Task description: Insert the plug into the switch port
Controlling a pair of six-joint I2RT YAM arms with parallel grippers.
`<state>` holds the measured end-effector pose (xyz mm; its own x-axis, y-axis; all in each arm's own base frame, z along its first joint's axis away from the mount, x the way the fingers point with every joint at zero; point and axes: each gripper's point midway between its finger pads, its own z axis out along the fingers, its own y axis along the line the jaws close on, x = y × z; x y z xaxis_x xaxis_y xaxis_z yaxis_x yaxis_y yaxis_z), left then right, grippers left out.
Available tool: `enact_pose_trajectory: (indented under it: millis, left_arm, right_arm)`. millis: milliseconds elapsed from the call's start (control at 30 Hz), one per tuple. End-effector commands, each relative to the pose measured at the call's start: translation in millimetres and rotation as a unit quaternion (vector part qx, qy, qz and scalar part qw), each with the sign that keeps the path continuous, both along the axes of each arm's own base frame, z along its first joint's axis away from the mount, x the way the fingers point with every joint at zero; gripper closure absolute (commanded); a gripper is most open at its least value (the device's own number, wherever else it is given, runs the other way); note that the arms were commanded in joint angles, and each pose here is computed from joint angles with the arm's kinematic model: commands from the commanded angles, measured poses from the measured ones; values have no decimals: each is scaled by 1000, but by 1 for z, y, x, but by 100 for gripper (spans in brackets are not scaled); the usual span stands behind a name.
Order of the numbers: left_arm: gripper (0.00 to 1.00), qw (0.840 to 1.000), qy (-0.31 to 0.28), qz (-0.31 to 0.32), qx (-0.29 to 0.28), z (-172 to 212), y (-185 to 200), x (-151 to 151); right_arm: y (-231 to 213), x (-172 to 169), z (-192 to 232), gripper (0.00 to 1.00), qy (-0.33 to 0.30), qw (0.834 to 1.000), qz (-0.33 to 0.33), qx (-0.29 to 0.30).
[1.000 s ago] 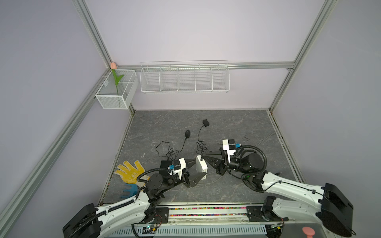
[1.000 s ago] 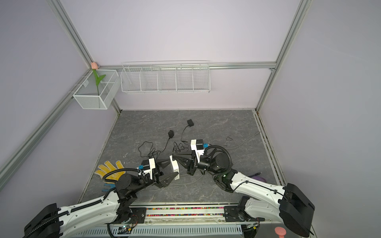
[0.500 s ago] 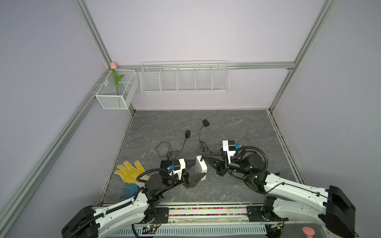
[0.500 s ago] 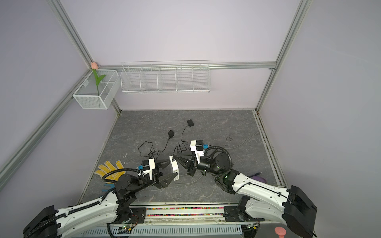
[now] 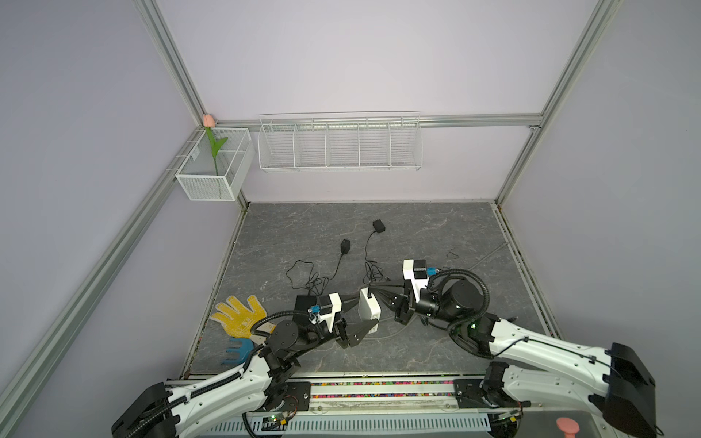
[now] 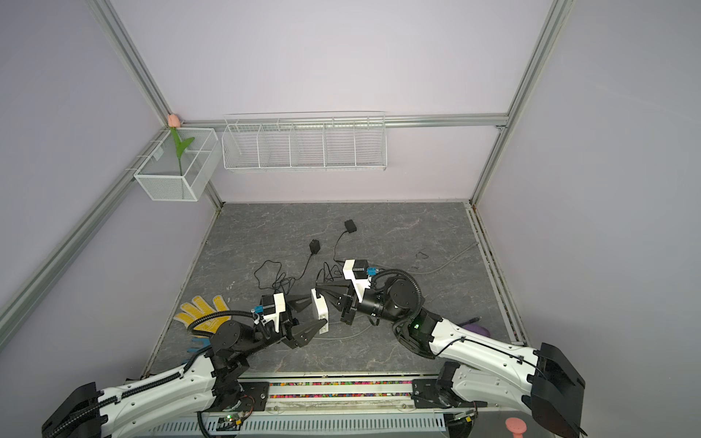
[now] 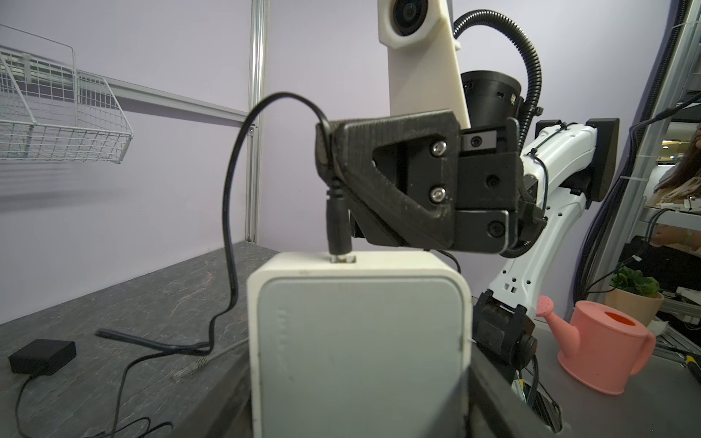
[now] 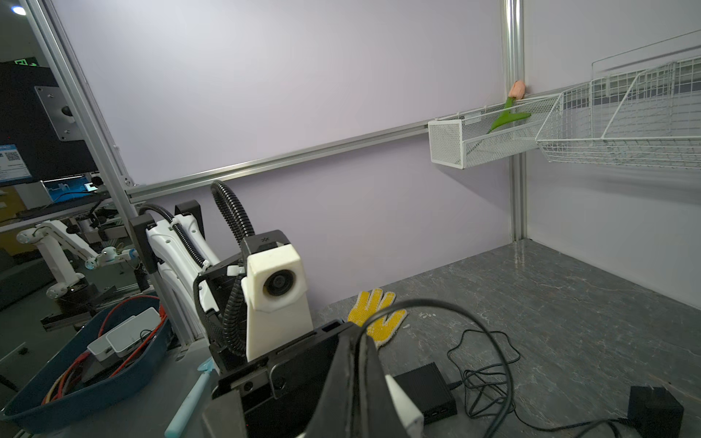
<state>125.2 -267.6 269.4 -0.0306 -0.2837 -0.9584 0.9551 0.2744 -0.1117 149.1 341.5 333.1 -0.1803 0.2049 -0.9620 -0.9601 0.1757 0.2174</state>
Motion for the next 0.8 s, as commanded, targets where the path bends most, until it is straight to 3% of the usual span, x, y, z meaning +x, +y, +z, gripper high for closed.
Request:
enact_pose_trajectory:
  millis: [0, 767]
  left_arm:
    - [100, 994, -69, 16, -89, 57, 20, -9]
    - [100, 988, -95, 42, -111, 74, 36, -12]
  right_arm:
    - [3, 2, -58, 94, 47, 994, -10, -94]
    - [3, -7, -120, 93, 86, 977, -22, -193]
